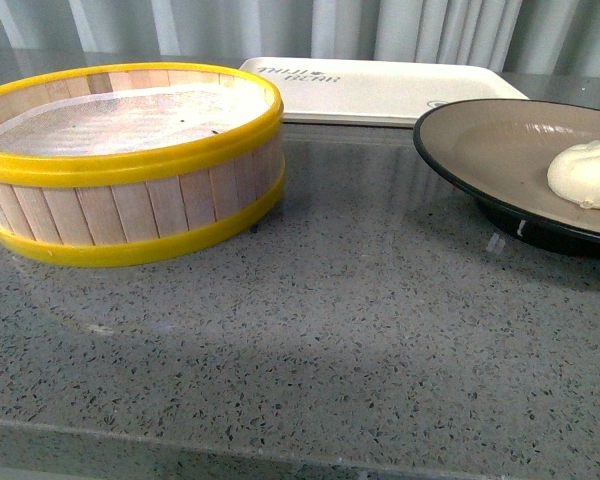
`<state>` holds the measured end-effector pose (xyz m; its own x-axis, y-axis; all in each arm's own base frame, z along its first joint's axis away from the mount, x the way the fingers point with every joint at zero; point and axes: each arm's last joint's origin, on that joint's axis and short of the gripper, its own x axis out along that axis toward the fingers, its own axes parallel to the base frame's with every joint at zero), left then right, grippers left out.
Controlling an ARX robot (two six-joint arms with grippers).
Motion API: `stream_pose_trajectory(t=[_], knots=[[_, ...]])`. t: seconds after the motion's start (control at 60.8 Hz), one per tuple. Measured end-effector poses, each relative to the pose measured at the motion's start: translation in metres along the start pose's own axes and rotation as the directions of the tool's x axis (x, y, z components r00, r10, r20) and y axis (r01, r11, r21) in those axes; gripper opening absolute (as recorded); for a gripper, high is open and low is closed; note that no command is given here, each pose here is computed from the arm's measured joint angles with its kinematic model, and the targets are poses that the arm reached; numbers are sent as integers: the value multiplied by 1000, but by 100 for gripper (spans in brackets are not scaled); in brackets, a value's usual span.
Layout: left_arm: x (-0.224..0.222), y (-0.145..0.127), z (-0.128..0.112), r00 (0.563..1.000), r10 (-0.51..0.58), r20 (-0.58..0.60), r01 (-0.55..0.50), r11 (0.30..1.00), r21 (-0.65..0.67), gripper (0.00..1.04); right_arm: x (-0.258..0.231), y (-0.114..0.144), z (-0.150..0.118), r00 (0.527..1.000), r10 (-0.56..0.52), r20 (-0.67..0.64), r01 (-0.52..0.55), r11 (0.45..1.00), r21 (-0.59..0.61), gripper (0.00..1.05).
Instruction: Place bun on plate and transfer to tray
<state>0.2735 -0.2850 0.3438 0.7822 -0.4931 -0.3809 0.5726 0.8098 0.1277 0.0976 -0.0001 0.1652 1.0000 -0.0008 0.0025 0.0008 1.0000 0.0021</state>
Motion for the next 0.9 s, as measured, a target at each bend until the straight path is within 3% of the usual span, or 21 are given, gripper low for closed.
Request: stream_pose_trajectory(t=[0.197,0.395,0.428,0.493,0.592,0.674,0.806,0.905], knots=[[-103,58,-30,982,77,173,-78,997,1,98,0,0,0,1000,0,0,0,1000,0,96],[-158,100,-66,967,164,193,-158,986,-45,98,0,0,0,1000,0,0,0,1000,0,96],[-164,105,-72,948,243,208,-231,970,-82,95,0,0,0,1000,0,0,0,1000,0,96],[-178,121,-92,844,468,263,-420,881,-220,83,0,0,0,1000,0,0,0,1000,0,96],[-191,138,-131,788,550,278,-477,830,-291,65,0,0,0,1000,0,0,0,1000,0,96],[-193,141,-159,774,579,257,-502,808,-309,51,0,0,0,1000,0,0,0,1000,0,96],[-191,137,-191,790,564,241,-489,816,-308,27,0,0,0,1000,0,0,0,1000,0,96],[-192,135,-207,790,564,242,-488,816,-311,11,0,0,0,1000,-1,0,1,1000,0,96]])
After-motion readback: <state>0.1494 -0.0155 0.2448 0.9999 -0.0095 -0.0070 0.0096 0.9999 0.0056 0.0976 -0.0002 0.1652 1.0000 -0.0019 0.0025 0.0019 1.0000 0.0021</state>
